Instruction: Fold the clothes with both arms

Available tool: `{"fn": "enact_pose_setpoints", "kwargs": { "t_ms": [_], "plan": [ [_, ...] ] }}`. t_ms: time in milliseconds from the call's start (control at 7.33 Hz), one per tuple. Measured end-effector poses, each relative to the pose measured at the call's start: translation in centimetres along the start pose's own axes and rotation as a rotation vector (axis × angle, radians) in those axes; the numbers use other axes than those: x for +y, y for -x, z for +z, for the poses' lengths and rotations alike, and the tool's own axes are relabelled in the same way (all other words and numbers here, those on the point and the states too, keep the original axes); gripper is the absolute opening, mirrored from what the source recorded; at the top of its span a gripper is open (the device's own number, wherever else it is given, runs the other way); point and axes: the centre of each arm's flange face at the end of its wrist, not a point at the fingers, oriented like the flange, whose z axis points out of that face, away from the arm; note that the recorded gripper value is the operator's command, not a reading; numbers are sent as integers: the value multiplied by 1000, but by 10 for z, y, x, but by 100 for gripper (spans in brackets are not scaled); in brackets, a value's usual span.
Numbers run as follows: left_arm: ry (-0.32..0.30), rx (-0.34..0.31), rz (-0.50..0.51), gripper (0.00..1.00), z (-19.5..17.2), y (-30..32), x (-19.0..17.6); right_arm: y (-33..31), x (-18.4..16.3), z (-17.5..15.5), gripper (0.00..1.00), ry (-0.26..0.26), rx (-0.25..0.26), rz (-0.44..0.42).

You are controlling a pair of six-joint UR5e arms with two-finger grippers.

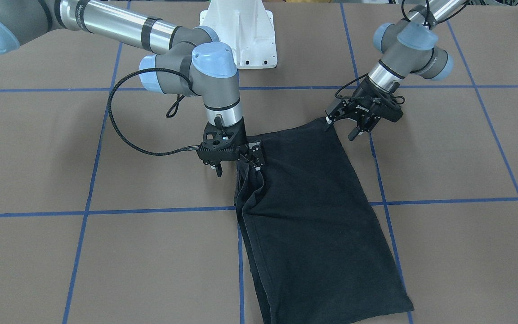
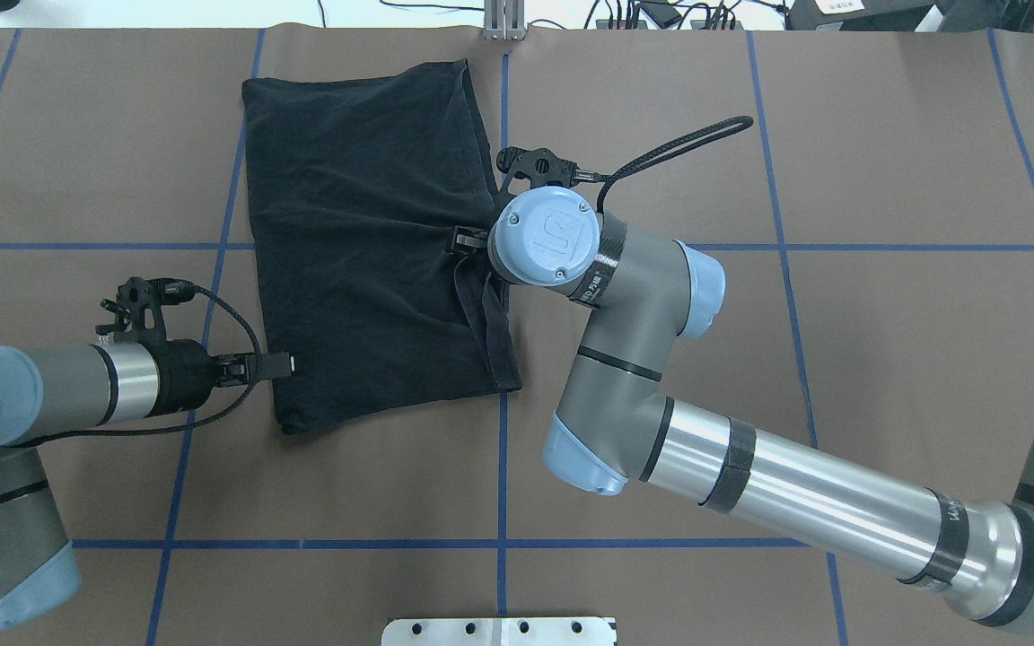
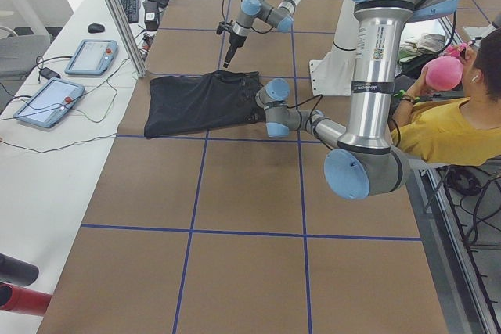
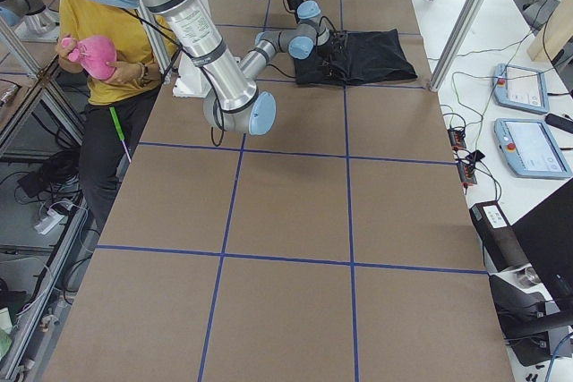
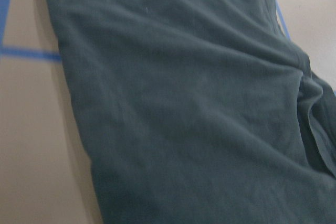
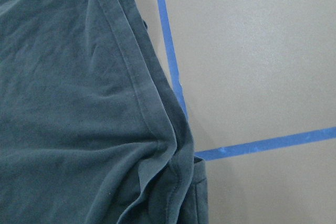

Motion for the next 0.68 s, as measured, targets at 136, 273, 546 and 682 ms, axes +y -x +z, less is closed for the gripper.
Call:
{"fn": "enact_pose_setpoints", "kwargs": {
  "t_ms": [136,273,546,682],
  "plan": [
    [11,-21,-21,94,3,0,13,-1,-1,0,100,-4,0,0],
    [16,-43,-38,83,9,-3,20,-1,-2,0,100,-6,0,0],
    [10,-68,-49,69,17,-12,22,-2,-3,0,100,-8,0,0],
    [8,-76,-50,69,20,-14,22,-2,-3,0,100,-8,0,0]
  ]
}}
